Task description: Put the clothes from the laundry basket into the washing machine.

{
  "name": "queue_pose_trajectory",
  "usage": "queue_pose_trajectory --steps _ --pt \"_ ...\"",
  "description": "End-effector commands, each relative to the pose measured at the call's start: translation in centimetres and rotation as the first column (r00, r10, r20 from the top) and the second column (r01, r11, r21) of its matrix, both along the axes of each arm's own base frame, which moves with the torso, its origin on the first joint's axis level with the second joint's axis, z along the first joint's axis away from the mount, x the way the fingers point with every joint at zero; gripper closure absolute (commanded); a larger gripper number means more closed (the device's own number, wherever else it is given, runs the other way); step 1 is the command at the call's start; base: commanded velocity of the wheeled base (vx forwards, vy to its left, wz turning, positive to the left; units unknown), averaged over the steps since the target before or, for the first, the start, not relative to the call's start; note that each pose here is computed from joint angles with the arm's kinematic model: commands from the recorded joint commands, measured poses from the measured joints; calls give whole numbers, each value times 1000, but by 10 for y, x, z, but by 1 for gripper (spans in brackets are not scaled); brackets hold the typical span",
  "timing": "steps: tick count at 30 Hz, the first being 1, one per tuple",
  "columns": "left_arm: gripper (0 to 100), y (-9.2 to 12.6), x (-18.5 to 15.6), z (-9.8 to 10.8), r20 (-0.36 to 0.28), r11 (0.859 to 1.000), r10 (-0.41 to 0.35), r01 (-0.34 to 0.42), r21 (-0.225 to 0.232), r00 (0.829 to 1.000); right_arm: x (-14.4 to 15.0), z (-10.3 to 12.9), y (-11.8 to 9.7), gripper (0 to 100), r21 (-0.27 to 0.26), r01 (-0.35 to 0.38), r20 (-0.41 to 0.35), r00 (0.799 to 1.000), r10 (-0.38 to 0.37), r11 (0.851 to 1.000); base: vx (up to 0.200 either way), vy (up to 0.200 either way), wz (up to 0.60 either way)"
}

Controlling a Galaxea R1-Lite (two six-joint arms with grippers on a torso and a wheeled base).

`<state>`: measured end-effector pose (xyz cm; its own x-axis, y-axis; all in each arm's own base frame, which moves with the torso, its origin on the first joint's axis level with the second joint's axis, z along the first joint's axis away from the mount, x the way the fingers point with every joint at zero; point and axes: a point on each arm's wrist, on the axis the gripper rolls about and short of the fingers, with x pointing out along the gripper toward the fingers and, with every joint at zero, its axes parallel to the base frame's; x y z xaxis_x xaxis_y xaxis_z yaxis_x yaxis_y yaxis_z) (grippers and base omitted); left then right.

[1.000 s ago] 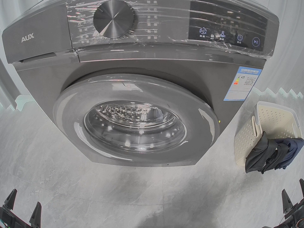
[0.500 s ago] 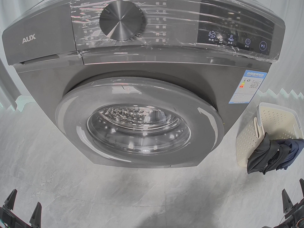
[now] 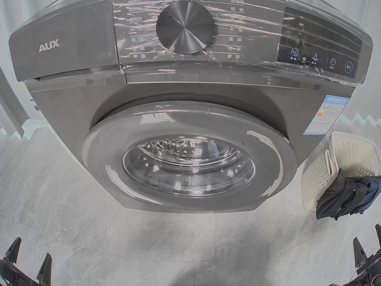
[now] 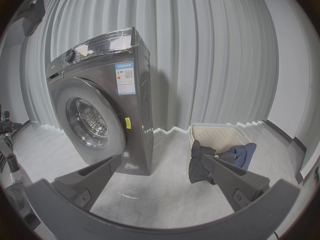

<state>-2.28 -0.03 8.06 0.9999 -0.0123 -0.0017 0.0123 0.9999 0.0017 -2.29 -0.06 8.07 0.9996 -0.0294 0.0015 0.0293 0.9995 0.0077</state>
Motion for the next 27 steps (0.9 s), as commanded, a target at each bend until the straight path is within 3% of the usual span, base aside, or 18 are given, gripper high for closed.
queue_pose_trajectory --steps 1,5,18,21,23,24,25,27 --pt "0 0 0 -5 -4 1000 0 0 1 1000 1 -5 0 0 0 0 -11 1000 0 1000 200 0 0" --pt "0 0 0 -5 -6 1000 -1 1 3 1000 1 -5 0 0 0 0 -12 1000 0 1000 200 0 0" --pt "0 0 0 -5 -6 1000 -3 3 6 1000 1 -5 0 0 -14 3 -13 1000 -3 1000 0 0 0" --pt "0 0 0 -5 -6 1000 -3 3 6 1000 1 -2 1 0 -34 -29 13 999 29 999 0 0 0" --pt "0 0 0 -5 -6 1000 -1 2 6 1000 -8 26 2 0 -54 -63 163 984 71 997 0 0 0" --pt "0 0 0 -5 -6 1000 -1 2 6 1000 -9 29 2 0 -55 -63 174 982 72 996 0 0 0" --pt "0 0 0 -5 -6 1000 -1 2 6 1000 -18 59 2 0 -63 -74 259 962 88 995 0 0 0" --pt "0 0 0 -5 -6 1000 -3 3 6 1000 -12 77 2 0 -64 -105 217 969 116 992 0 0 0"
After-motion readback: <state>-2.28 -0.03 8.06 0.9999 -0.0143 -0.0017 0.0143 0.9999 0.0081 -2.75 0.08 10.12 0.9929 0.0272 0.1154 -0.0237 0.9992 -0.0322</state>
